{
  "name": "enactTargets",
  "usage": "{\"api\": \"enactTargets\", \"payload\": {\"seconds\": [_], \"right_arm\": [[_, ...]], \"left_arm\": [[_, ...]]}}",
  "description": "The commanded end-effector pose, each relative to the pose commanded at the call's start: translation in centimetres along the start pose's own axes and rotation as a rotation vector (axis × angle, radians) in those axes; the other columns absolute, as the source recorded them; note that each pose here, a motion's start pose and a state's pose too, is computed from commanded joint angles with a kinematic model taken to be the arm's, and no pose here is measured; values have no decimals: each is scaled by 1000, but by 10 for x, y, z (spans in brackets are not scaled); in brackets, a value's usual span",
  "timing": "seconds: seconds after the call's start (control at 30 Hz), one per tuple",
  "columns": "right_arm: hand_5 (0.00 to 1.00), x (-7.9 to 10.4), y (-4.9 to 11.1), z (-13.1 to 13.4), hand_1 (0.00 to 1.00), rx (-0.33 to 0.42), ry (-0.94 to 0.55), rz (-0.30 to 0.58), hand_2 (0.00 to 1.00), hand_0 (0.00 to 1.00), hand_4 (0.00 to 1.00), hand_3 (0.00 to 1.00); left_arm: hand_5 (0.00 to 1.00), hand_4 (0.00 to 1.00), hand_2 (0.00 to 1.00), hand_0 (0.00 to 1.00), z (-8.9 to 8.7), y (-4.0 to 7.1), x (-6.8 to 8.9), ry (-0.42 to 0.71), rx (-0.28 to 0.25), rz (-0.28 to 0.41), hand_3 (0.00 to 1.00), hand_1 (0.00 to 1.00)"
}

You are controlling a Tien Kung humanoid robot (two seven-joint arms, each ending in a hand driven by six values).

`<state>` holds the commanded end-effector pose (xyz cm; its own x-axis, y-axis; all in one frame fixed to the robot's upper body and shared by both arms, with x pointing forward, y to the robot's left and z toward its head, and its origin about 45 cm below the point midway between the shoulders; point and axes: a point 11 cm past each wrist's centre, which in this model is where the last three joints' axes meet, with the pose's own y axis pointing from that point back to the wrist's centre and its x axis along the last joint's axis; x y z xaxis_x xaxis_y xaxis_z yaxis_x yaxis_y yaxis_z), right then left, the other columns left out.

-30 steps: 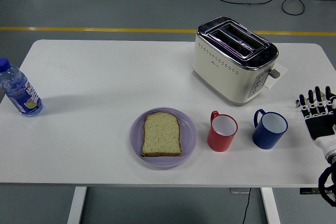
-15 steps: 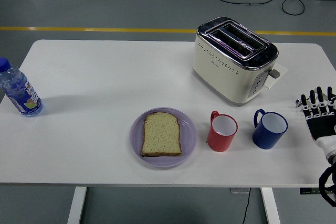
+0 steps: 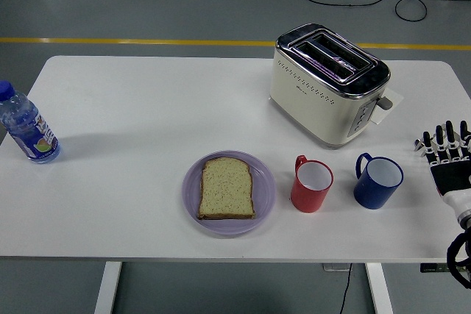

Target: Pick up the cup,pour liquid into bread,place the cup on the desk

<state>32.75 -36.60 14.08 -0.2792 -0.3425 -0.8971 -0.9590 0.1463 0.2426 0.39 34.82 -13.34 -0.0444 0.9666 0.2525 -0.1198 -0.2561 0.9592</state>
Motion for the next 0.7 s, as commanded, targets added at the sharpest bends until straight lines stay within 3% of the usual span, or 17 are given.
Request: {"api": "enactTargets", "payload": {"seconds": [0.7], "right_arm": [[109, 0, -1, -1, 574, 8, -11, 3, 638, 609, 465, 597]], "left_arm": [[762, 295, 642, 647, 2, 0, 0, -1, -3, -2, 532, 643]]}}
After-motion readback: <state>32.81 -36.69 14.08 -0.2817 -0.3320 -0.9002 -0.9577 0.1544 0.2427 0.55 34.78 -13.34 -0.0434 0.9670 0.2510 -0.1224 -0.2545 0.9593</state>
